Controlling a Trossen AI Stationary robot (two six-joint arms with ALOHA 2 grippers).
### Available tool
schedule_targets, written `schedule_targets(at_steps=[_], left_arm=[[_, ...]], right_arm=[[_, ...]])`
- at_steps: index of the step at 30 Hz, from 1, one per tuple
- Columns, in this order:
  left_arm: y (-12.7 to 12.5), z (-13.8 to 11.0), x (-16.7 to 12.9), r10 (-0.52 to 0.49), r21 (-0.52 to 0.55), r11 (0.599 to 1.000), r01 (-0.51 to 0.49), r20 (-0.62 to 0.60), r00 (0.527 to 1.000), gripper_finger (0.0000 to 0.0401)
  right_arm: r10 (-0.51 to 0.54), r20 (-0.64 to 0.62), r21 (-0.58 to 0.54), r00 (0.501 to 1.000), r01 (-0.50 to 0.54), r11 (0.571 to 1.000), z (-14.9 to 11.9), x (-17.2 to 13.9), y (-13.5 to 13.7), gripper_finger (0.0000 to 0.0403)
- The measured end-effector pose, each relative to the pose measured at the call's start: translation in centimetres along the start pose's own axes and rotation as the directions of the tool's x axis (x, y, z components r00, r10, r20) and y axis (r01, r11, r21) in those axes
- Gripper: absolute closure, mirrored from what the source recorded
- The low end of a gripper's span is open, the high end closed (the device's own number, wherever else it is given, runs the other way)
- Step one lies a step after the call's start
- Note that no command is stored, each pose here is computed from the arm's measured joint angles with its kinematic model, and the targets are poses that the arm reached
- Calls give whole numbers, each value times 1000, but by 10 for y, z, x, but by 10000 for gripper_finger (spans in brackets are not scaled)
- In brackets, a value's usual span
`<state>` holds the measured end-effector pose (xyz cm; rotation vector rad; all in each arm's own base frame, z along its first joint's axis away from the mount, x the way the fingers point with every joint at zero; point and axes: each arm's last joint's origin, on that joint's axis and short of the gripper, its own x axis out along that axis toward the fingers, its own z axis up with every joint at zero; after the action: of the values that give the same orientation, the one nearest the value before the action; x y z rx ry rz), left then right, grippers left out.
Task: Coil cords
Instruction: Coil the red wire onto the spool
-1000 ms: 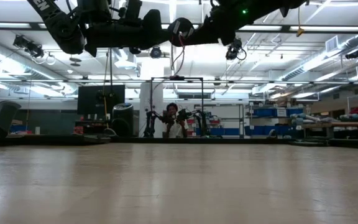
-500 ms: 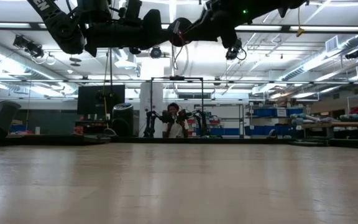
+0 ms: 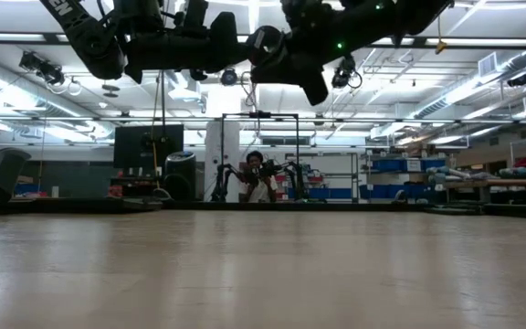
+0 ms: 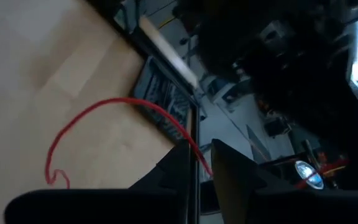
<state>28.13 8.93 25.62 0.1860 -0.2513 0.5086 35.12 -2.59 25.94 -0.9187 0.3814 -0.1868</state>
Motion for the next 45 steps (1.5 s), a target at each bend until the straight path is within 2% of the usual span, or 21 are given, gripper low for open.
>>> schedule_targets(at_steps=[9,18,22,28,30,34,39,45], left_arm=[[0,0,0,1,2,1000,-1,-6,1000,401],[0,-1,0,7,2,1000,-7,-10,1000,401],[0,-1,0,7,2,1000,-7,-10,1000,401],[0,-1,0,11,-47,999,-12,-8,1000,401],[0,0,0,12,-54,998,-12,-3,1000,401],[0,0,0,12,-55,998,-12,-5,1000,401],[0,-2,0,9,-48,999,-10,-16,1000,401],[-1,-6,0,2,17,1000,-1,-61,998,401]], right_arm=[[-5,11,-66,1000,6,998,-2,6,4,396],[-17,19,-79,1000,18,997,3,5,6,391],[-54,-10,-33,999,53,998,4,4,5,399],[0,-41,62,999,3,998,2,3,12,401],[-6,-96,101,995,16,995,-2,4,12,402],[-70,-239,116,969,100,988,-13,4,9,402],[-155,-399,69,903,198,978,-19,-5,2,402],[-272,-483,35,832,329,944,-14,-23,-14,403]])
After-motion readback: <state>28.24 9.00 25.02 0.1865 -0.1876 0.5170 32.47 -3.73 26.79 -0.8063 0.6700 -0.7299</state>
